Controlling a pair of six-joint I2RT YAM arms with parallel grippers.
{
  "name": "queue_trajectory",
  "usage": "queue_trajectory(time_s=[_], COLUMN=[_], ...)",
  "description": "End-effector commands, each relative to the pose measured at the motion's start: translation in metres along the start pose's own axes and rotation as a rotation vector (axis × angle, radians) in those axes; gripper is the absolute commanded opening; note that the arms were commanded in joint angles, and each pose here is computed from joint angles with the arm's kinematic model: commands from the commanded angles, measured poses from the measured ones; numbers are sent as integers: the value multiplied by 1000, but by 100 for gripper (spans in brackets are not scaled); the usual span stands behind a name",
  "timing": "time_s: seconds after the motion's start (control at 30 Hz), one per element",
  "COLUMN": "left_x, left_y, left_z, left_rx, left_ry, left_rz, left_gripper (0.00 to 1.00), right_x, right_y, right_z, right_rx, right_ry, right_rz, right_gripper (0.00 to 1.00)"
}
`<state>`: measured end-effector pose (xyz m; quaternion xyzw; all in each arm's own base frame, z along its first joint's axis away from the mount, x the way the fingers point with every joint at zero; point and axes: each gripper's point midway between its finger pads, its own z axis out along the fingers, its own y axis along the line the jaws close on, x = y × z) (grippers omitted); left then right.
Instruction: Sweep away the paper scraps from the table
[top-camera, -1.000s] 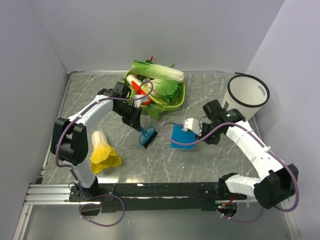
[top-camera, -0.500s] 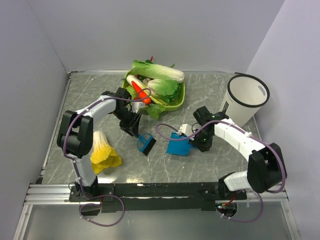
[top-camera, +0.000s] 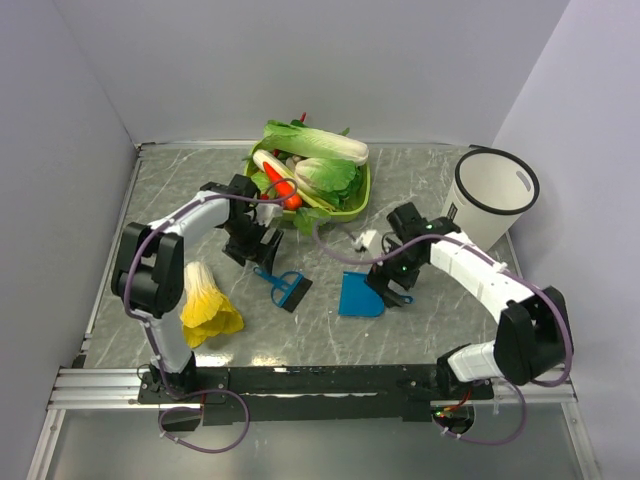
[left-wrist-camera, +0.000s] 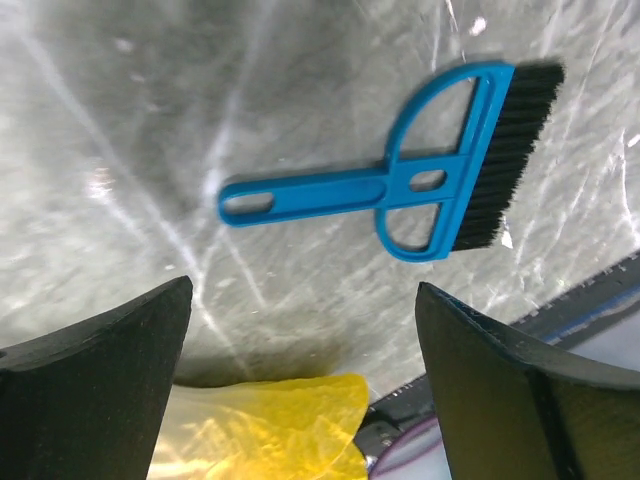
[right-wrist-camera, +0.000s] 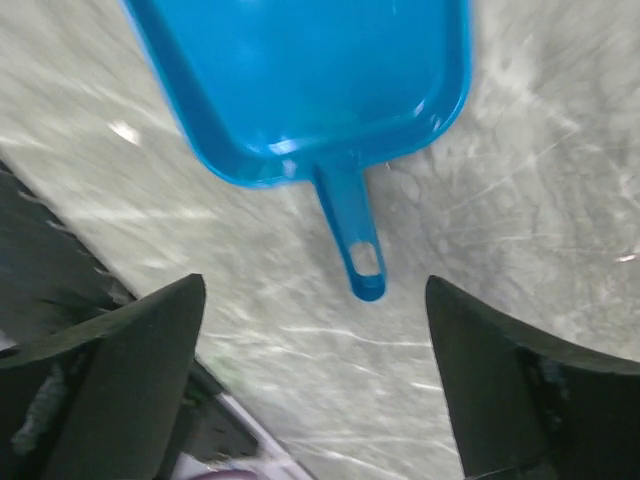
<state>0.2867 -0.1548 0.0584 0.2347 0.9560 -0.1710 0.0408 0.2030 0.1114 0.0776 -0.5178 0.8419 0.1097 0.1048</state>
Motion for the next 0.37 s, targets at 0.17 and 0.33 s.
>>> queue_trajectory(time_s=[0.17, 0.33], left_x=[-54, -61], left_y=[28, 62], left_z=[-77, -96], left_rx=[-150, -220], left_ry=[-399, -486], left_rz=[36, -92], left_gripper=[97, 97], right_x=[-95, -117], right_y=[-43, -82], right_z=[-96, -127], right_rx=[246, 396], right_ry=[-400, -474], right_rz=[427, 429], right_gripper=[100, 100])
